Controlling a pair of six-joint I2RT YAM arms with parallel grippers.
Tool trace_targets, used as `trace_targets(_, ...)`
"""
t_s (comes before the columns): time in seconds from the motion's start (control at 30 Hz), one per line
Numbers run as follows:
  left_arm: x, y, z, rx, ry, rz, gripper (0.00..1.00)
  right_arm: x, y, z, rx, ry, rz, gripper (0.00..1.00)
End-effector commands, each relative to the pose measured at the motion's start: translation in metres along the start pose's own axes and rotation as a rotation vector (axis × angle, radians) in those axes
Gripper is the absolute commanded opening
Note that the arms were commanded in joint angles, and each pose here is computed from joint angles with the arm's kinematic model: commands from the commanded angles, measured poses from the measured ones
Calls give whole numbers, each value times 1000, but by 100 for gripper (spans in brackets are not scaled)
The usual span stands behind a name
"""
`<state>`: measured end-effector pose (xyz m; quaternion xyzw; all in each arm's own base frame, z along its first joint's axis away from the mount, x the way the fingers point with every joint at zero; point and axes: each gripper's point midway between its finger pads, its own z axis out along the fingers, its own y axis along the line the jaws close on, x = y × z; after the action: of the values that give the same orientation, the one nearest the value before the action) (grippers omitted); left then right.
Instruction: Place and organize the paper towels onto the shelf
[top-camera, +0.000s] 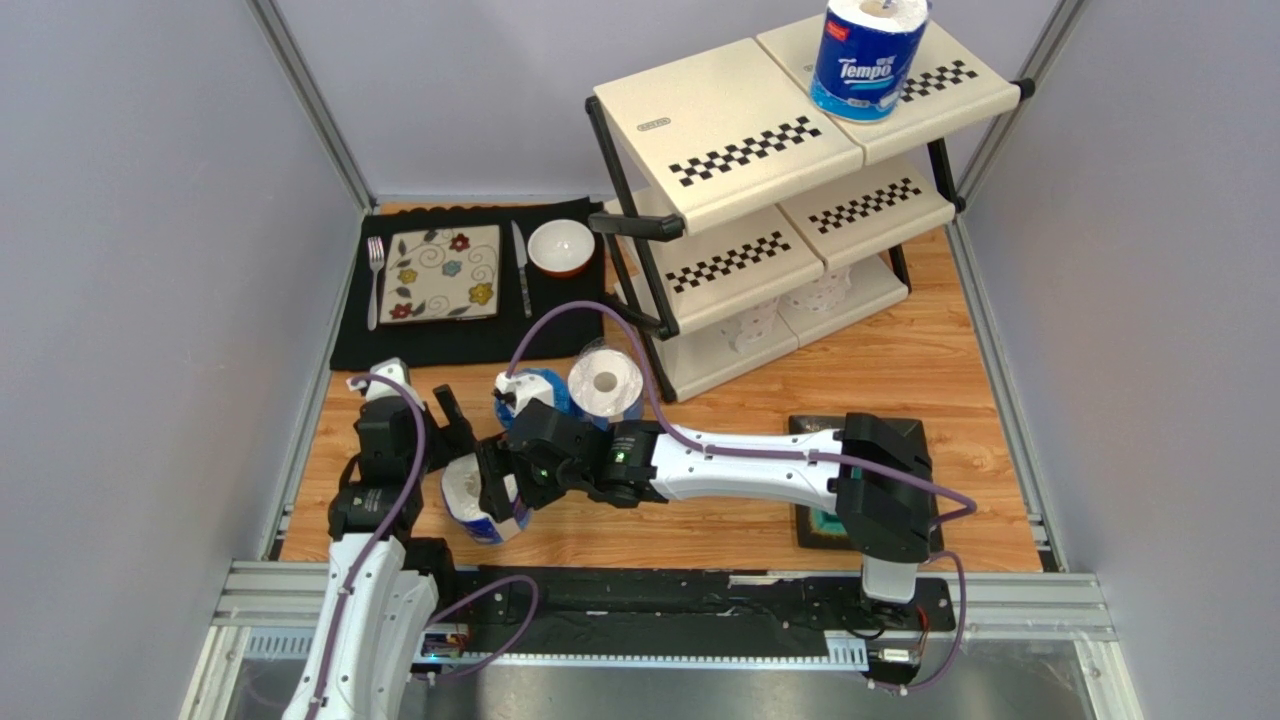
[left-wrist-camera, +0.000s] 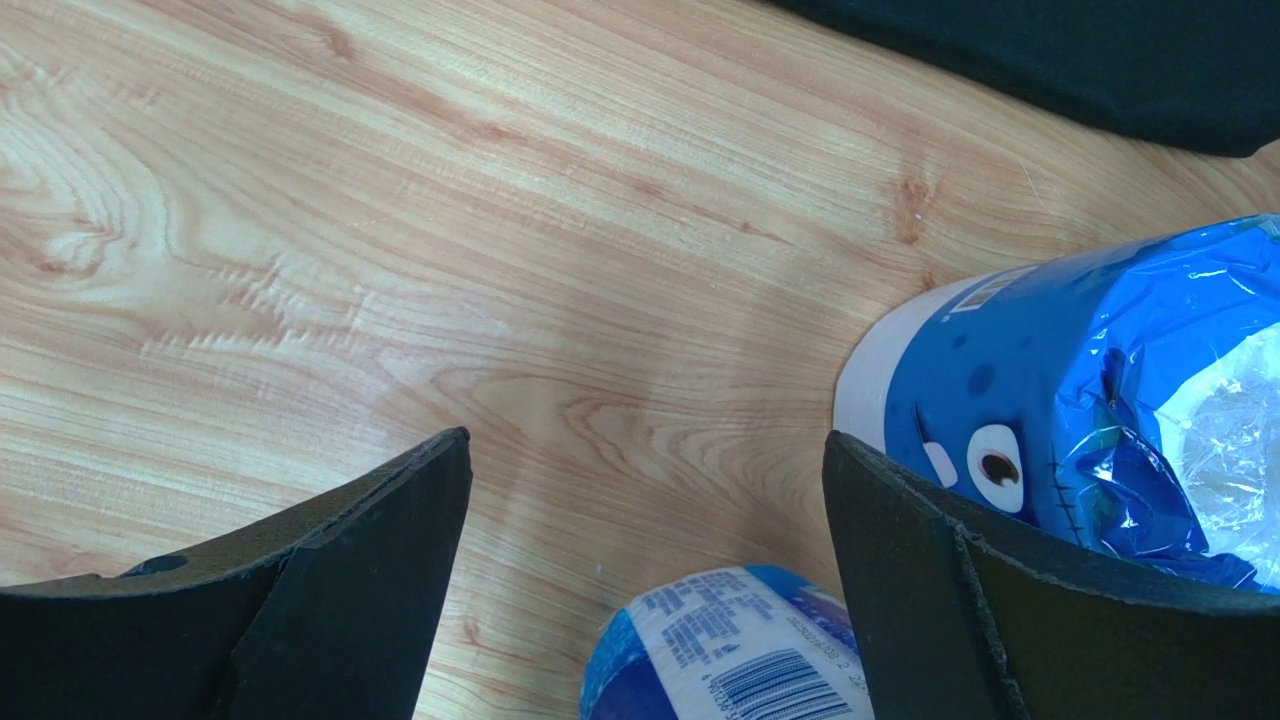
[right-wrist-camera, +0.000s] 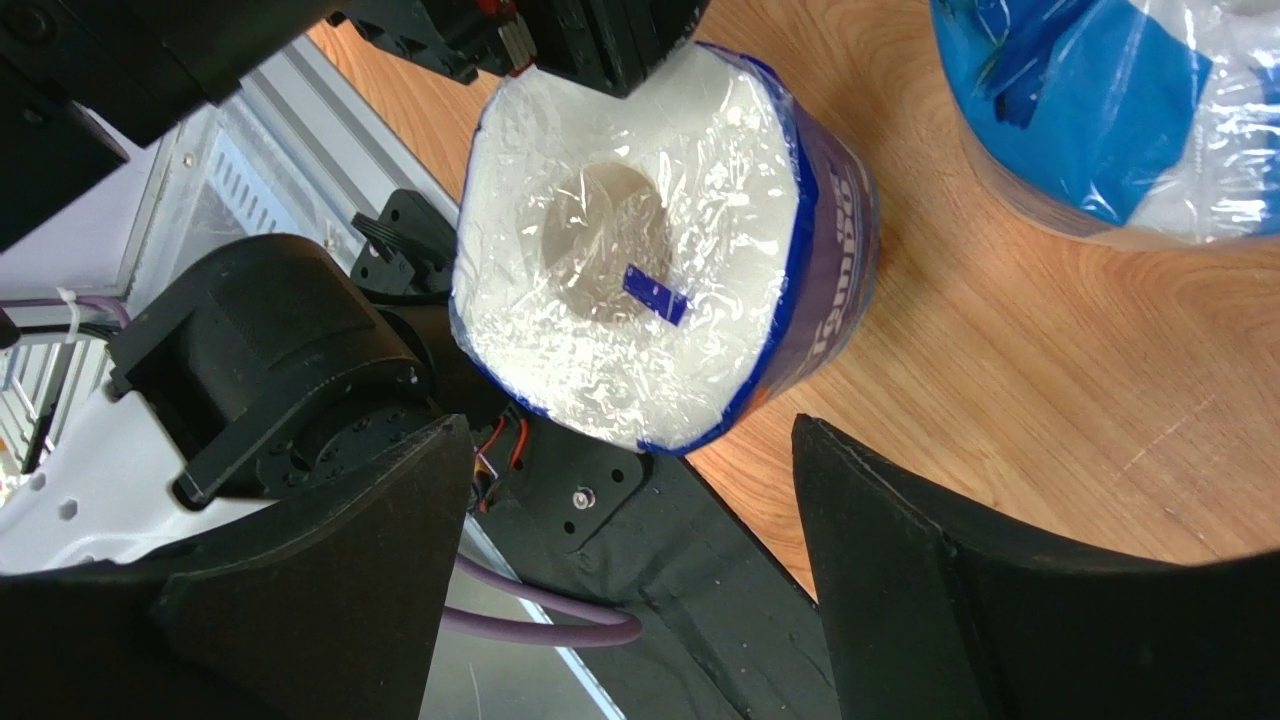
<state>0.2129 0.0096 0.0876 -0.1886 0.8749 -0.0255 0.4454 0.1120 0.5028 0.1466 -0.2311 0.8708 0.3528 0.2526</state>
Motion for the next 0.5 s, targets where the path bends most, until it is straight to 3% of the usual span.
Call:
trace_targets(0.0,-6,-5,-1,21,-18,-6,96,-16,8,5,10,-43,24,82)
trace_targets(0.47,-6,-6,-1,26,-21,-4,96,-30,-17,32,130,-83,79,81)
